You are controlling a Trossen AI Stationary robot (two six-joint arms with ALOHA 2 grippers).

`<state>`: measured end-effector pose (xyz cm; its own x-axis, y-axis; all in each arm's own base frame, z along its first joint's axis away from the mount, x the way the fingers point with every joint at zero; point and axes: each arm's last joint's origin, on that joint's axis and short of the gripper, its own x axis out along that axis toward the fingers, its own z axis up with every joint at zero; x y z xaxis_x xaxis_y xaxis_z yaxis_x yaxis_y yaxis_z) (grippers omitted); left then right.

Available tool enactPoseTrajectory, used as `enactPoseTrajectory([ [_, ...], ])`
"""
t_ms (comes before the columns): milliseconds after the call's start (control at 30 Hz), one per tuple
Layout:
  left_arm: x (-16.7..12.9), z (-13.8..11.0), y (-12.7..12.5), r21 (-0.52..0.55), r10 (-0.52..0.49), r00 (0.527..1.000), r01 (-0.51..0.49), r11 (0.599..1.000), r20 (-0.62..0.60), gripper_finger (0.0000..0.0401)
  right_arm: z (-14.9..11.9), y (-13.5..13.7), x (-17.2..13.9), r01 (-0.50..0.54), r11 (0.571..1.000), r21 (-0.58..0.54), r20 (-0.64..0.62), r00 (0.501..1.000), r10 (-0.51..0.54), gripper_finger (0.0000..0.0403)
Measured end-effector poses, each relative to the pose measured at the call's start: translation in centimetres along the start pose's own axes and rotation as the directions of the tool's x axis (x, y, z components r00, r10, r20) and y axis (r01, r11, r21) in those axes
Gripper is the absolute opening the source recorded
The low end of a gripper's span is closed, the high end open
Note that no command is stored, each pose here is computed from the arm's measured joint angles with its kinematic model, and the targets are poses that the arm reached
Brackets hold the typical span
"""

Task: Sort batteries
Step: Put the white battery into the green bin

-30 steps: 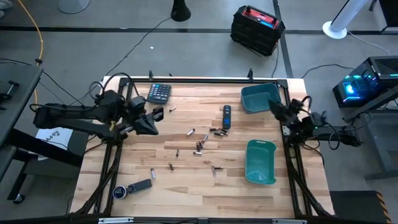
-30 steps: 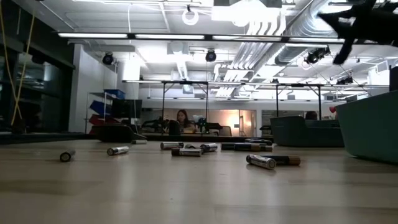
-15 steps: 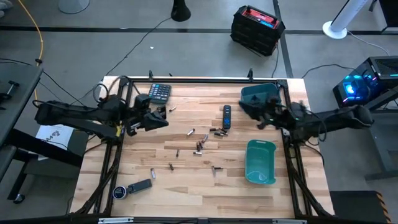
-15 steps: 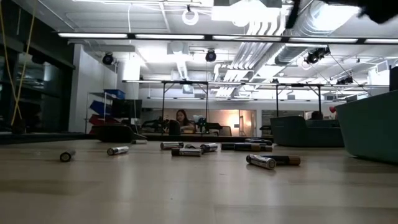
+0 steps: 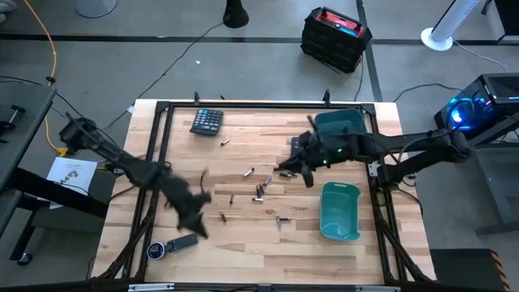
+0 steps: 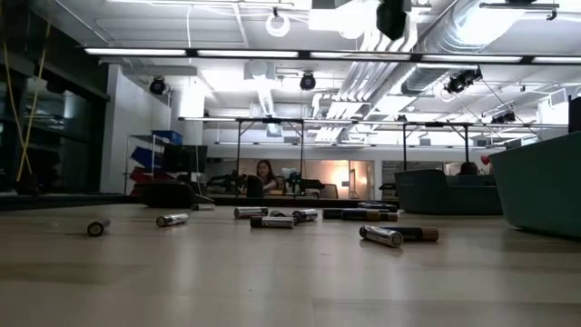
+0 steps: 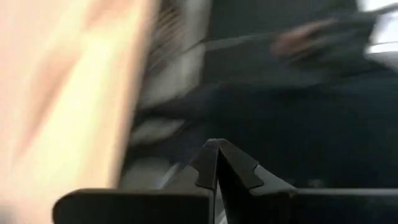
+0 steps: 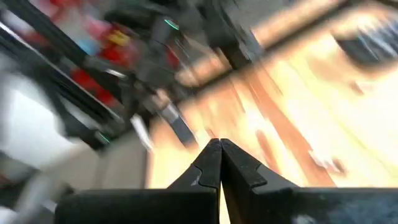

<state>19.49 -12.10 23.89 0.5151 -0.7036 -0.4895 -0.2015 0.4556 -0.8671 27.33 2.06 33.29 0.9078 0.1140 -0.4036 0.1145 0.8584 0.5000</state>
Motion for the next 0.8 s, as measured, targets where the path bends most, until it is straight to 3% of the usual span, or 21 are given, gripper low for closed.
enactPoseTrajectory([
  [100,1.7,-2.2,2.2,-0.14,0.237,0.962,-0.256,0.957,-0.138,0.001,-1.2,0.2,0.1,0.111,0.994,-0.01,-0.127,0.986,-0.112,0.0016],
  [267,3.0,-3.9,4.0,-0.26,0.406,0.881,-0.462,0.848,-0.242,0.0041,-2.6,0.4,0.0,0.234,0.972,-0.008,-0.178,0.956,-0.232,0.0068],
  [500,3.2,-3.3,4.5,-0.482,0.504,0.863,-0.459,0.747,-0.04,0.0084,-3.3,0.4,-0.3,0.354,0.935,-0.032,-0.157,0.922,-0.354,0.0143],
  [600,3.0,-3.3,4.8,-0.552,0.545,0.838,-0.461,0.695,-0.014,0.0098,-3.3,0.3,-0.3,0.374,0.926,-0.041,-0.147,0.915,-0.376,0.0159],
  [733,3.0,-3.4,5.7,-0.671,0.621,0.783,-0.476,0.568,-0.029,0.0109,-3.1,0.0,-0.3,0.389,0.919,-0.066,-0.14,0.908,-0.394,0.0165],
  [800,3.4,-3.4,6.1,-0.71,0.64,0.768,-0.471,0.524,-0.037,0.0111,-3.0,-0.2,-0.3,0.394,0.916,-0.076,-0.137,0.906,-0.401,0.0165],
])
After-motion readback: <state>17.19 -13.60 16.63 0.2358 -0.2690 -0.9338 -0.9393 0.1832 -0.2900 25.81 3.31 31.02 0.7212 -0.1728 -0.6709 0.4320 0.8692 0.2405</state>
